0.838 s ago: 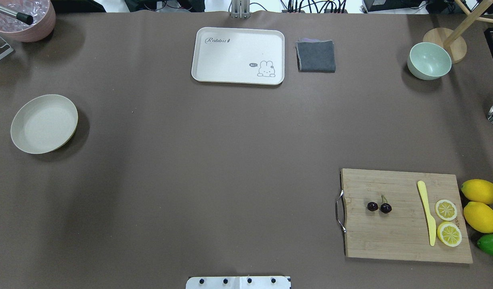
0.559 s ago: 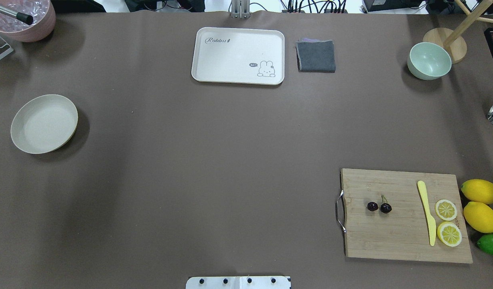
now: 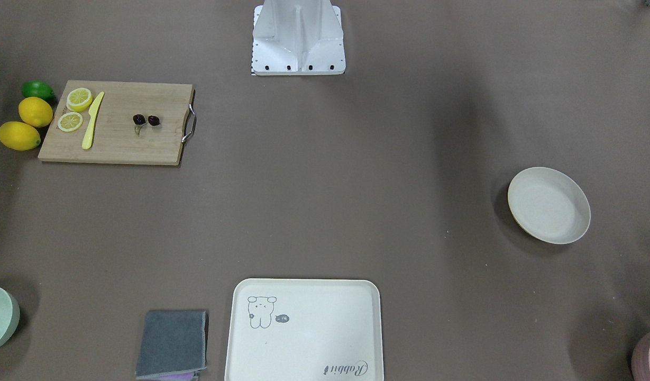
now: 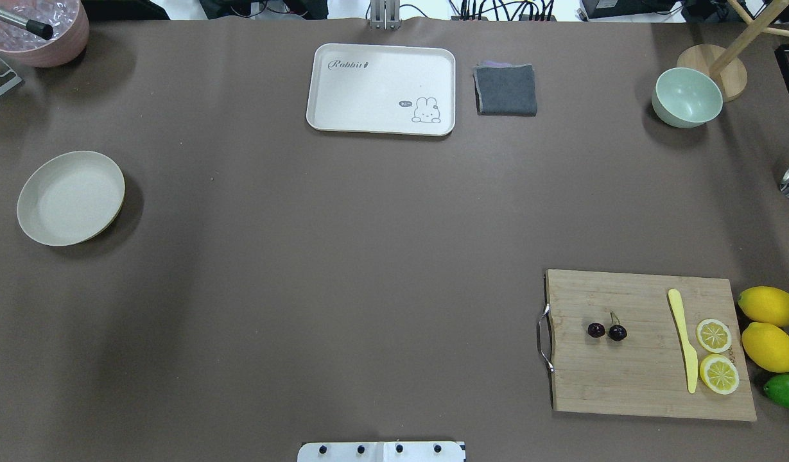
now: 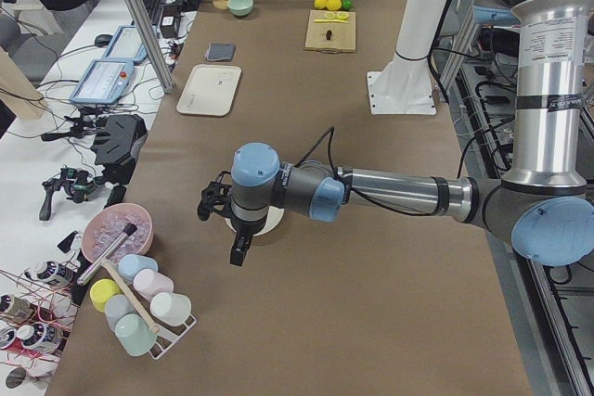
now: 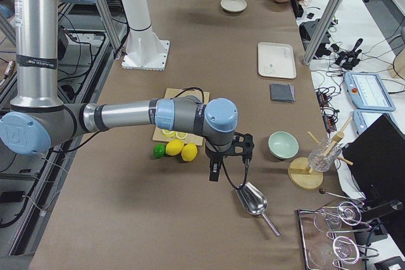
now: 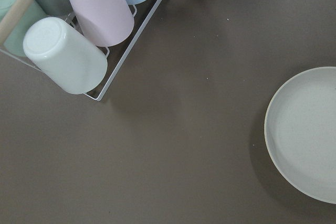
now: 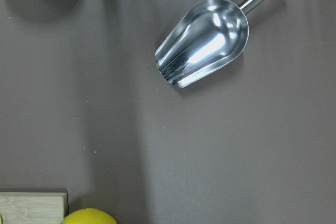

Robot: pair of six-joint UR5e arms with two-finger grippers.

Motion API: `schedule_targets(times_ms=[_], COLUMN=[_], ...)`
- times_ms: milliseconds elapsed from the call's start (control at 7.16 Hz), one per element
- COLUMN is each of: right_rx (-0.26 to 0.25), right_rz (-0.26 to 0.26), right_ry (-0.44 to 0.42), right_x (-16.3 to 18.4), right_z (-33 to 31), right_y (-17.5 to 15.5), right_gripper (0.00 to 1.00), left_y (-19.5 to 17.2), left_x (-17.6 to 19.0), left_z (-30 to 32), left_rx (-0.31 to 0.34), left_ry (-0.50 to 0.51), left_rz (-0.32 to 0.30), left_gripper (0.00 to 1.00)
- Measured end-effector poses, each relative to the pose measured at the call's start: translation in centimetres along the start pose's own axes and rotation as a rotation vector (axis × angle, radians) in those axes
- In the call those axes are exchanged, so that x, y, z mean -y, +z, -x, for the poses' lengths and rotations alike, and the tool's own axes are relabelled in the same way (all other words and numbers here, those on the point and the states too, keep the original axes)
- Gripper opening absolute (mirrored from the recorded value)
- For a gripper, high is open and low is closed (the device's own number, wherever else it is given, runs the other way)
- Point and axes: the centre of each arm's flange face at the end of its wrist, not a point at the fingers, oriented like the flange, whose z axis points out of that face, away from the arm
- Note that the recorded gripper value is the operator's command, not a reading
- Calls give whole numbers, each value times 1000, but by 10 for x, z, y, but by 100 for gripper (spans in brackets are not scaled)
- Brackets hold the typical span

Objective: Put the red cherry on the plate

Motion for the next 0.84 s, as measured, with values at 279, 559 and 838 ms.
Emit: schedule_targets(times_ms=[279, 559, 838], right_rx=[0, 0, 0], right_rz=[-5, -10, -13], right_ry=[-6, -10, -13], right_x=[1, 2, 3], right_z=[2, 5, 6], right_y=[-2, -5, -6], right_gripper=[100, 100, 100], left_y=[1, 1, 3], left_x=[-1, -2, -2], left_z=[1, 2, 2], left_rx=[0, -1, -1], left_ry=[-3, -6, -8], left_rz=[2, 4, 8], left_gripper=[98, 98, 98])
